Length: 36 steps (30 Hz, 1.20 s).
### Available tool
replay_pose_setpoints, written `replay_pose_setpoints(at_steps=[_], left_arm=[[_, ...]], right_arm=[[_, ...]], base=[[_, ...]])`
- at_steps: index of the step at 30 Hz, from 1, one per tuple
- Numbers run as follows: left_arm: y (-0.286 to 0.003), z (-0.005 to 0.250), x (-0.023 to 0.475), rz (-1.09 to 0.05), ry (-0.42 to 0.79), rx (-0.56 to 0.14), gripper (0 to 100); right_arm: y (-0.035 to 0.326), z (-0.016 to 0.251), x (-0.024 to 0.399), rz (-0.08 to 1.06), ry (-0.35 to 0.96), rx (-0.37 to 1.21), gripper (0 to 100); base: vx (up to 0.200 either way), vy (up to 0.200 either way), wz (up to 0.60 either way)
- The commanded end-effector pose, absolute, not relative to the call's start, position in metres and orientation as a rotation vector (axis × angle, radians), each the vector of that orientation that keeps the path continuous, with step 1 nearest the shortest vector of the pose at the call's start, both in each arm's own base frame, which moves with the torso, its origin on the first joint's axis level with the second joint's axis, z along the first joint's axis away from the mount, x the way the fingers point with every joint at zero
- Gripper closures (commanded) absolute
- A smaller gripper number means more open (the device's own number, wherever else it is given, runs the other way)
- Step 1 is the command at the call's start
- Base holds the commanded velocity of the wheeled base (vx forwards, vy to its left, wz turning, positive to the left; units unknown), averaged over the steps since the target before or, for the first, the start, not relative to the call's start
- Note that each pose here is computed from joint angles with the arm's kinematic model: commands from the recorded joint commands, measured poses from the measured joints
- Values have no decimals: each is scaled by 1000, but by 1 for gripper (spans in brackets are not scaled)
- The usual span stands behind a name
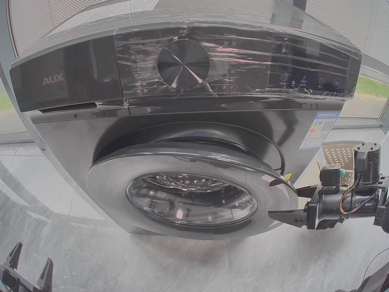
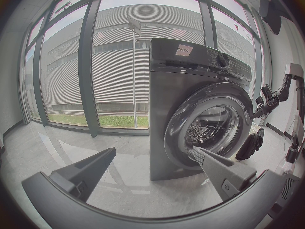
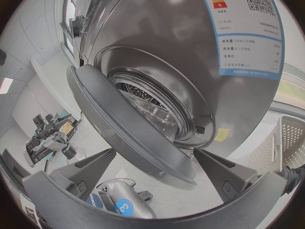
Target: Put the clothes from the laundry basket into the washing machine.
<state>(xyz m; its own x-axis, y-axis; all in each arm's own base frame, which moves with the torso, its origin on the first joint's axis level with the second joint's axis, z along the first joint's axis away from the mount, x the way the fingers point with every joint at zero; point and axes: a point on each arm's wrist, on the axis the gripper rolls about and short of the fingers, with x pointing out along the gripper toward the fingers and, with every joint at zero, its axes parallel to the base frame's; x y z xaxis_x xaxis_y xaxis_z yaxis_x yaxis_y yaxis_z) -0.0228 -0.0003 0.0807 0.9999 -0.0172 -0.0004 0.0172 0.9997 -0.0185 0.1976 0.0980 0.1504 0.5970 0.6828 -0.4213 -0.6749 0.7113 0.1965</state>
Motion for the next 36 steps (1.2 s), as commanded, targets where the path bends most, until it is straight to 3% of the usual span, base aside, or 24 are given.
replay_pose_setpoints(at_steps=[1, 36], left_arm=[[0, 75, -23, -17, 2, -18, 0], [0, 75, -23, -18, 2, -18, 0]], right_arm=[[97, 145, 192, 795, 517, 12, 0], [110, 131, 175, 842, 503, -25, 0]], base=[[-200, 0, 0], [-63, 0, 0]])
